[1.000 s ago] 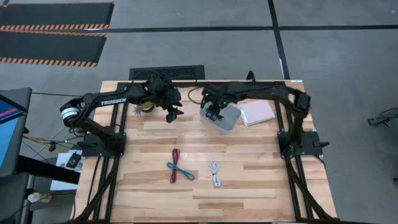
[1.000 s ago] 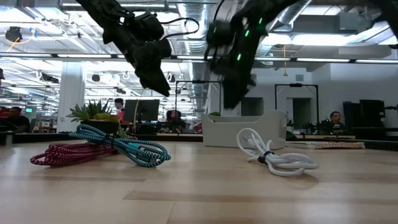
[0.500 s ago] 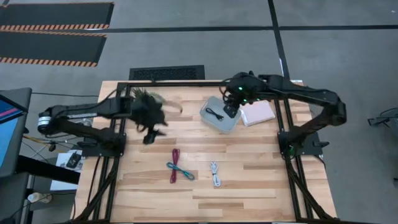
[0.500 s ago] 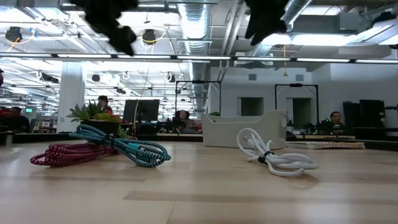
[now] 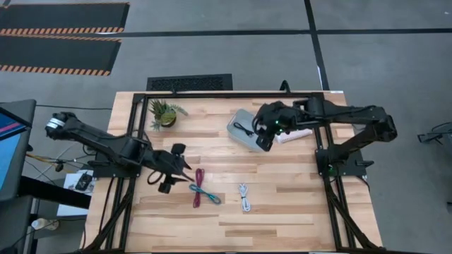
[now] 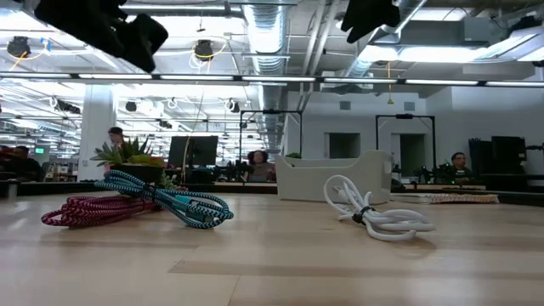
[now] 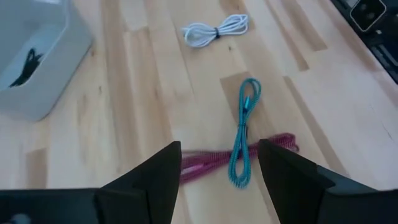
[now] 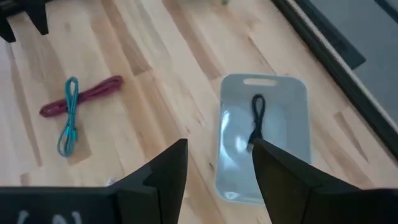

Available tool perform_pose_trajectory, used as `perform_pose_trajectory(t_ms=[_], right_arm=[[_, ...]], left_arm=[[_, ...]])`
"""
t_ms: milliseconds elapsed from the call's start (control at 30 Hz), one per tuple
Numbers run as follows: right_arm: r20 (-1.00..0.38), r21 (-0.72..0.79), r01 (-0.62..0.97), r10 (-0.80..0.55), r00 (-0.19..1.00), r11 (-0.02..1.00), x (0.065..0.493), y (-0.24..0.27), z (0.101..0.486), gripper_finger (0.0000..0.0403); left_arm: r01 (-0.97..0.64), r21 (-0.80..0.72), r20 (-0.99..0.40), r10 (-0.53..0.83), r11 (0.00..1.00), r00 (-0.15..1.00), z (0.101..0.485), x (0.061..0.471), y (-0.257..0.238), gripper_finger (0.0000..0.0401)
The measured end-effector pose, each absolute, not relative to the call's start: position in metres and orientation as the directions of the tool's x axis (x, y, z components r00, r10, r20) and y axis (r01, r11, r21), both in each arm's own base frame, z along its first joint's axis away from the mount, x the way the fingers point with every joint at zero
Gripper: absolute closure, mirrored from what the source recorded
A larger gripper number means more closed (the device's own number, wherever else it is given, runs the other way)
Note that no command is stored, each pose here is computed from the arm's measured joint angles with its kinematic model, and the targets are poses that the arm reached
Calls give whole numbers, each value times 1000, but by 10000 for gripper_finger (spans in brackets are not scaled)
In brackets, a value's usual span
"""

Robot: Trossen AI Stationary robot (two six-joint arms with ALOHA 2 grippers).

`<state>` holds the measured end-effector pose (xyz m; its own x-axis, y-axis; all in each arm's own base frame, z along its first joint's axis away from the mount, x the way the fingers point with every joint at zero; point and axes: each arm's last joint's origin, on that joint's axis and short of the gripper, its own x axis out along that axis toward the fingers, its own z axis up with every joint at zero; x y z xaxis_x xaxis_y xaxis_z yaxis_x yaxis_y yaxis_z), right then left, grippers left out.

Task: Pick and place USB-C Cables
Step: Put the blue black USB cable into the grey bin

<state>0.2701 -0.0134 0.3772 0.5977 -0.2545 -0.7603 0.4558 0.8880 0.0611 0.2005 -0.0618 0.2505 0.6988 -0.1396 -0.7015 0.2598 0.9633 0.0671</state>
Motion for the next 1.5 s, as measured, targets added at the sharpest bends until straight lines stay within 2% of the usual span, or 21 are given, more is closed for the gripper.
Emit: perform_pose_trajectory(t_ms=[333, 633, 767, 867, 1033, 1500], right_arm=[[-760, 66, 403, -216, 613, 913, 281, 4, 371, 198], [-761, 62, 404, -219, 611, 913, 285, 4, 369, 204], [-761, 62, 404, -219, 610, 912, 285, 4, 369, 204], [-762, 61, 404, -219, 610, 913, 285, 4, 369, 204], [-761, 62, 404, -219, 611, 913, 285, 4, 369, 204], [-756, 65, 404, -219, 617, 913, 286, 4, 369, 216]], left_arm=[[344, 27, -742, -212, 939, 636, 193, 226, -76, 197], [409, 33, -839, -197, 912, 507, 148, 242, -82, 197], [450, -15, -822, -267, 893, 503, 139, 250, -87, 198], [455, -21, -828, -271, 890, 492, 135, 251, -87, 202], [453, -45, -833, -284, 890, 474, 134, 251, -84, 228], [472, -60, -835, -303, 880, 459, 134, 251, -82, 335]])
